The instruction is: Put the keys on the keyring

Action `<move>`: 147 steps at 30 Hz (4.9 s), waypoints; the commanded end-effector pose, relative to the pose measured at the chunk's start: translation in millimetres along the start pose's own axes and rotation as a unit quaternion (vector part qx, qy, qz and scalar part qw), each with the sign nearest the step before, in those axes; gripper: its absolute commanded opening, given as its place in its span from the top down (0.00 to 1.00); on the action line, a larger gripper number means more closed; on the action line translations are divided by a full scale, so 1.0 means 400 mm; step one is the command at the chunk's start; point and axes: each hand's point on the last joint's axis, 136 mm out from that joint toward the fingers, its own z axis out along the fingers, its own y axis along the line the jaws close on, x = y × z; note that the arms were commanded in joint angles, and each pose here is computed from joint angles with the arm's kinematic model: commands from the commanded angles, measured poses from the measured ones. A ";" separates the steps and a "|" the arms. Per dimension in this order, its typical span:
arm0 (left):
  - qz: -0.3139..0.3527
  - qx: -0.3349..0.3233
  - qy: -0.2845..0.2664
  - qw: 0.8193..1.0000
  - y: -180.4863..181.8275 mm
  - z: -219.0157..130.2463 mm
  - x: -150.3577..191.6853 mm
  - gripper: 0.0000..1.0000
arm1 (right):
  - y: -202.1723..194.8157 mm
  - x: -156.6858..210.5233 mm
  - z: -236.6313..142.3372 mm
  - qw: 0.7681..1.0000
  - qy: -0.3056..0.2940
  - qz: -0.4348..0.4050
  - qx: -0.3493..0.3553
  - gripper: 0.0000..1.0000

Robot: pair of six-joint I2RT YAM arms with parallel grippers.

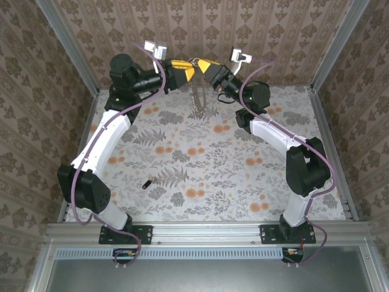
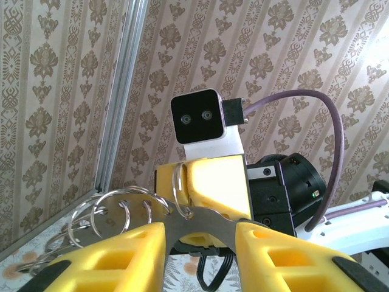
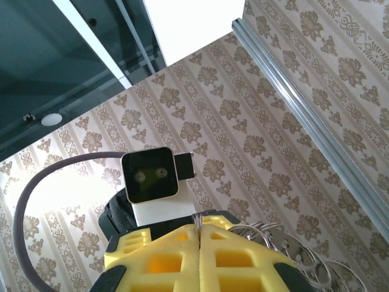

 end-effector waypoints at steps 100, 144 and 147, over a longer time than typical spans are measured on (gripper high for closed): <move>0.035 0.130 0.118 0.984 -0.120 -0.060 0.081 1.00 | 0.119 0.121 -0.039 0.956 0.285 -0.032 0.058 0.58; 0.055 -0.011 0.042 0.998 -0.059 -0.117 -0.001 0.66 | 0.168 -0.011 -0.011 0.990 0.076 -0.115 0.007 1.00; 0.047 -0.003 0.040 0.998 -0.061 -0.104 0.003 0.67 | 0.176 -0.031 -0.005 0.993 0.043 -0.111 -0.005 1.00</move>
